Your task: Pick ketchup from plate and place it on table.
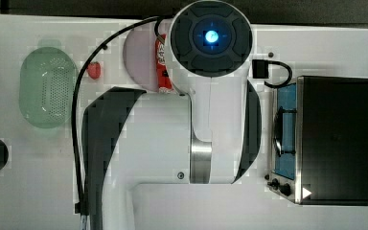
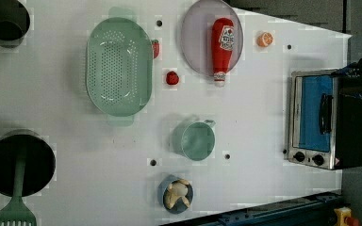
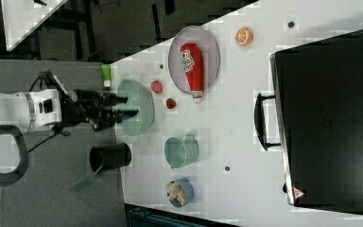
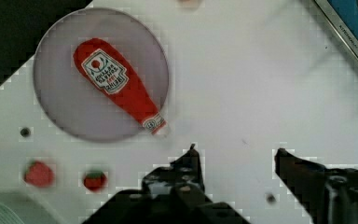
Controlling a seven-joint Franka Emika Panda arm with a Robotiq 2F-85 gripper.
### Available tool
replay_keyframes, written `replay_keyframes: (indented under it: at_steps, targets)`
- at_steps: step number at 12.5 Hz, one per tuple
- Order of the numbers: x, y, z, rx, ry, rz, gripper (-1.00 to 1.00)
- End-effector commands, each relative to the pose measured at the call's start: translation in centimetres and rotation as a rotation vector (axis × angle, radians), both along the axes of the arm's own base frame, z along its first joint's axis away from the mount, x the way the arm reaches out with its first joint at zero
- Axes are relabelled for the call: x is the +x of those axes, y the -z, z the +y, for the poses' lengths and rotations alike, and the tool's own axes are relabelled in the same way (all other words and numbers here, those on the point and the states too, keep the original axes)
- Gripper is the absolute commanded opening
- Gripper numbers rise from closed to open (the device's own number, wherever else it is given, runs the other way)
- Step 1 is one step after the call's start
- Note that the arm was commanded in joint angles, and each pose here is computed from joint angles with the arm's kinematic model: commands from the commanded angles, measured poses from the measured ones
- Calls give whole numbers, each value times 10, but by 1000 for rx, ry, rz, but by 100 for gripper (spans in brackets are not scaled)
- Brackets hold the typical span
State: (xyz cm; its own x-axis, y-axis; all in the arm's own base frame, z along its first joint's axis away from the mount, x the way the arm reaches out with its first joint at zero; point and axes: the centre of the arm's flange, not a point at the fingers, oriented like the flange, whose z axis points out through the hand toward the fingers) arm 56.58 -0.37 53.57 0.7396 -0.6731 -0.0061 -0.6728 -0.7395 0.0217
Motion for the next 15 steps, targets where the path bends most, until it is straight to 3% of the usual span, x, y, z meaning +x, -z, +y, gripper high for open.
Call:
replay_keyframes:
  at_steps: [1, 3, 8, 15]
  targets:
    - [-77, -74, -13, 20, 134, 13, 58]
    - [-74, -68, -10, 20, 126, 22, 99]
    - [-43, -20, 1, 30, 6, 76, 100]
    - [12, 68, 26, 64, -256, 78, 100]
